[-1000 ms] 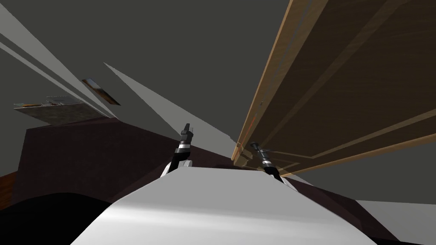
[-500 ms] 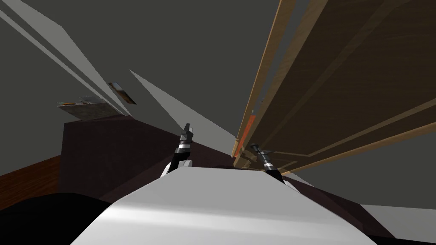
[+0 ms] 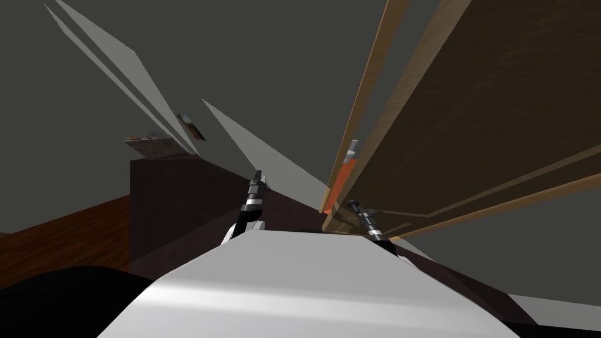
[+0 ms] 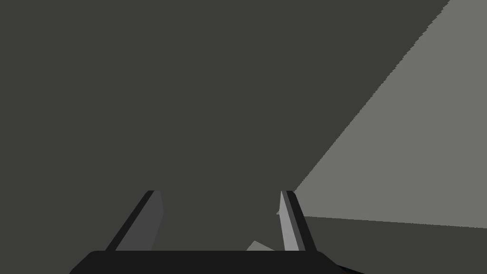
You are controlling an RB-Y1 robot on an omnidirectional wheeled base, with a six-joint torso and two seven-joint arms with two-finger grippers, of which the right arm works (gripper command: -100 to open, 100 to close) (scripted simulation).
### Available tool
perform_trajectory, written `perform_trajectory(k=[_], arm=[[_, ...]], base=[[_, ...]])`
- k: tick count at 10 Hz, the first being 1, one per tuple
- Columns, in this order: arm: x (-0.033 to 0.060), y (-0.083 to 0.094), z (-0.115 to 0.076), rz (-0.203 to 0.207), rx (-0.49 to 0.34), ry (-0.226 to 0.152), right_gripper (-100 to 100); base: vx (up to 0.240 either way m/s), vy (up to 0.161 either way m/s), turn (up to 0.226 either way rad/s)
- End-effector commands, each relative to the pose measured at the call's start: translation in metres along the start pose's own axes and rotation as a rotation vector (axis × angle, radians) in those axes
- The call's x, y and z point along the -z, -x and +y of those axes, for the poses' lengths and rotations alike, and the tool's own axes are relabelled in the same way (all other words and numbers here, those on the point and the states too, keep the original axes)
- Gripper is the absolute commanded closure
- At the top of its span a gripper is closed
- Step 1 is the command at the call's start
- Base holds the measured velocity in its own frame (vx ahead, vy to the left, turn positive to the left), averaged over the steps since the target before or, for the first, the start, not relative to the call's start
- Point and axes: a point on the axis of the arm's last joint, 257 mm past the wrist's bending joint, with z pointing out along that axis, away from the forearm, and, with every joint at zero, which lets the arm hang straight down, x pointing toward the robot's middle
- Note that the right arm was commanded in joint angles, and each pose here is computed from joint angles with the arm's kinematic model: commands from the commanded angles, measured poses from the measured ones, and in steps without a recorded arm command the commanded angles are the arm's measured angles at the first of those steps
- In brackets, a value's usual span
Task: Pull the door open
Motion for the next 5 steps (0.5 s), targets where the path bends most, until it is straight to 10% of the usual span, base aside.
perform_trajectory(k=[1,5], arm=[[0.0116,0.001,0.001,0.017,0.003,0.004,100],[0.0222,0.001,-0.001,0.037,-0.002,0.001,100]], base=[[-0.199,-0.065,0.150],[-0.159,-0.053,0.105]])
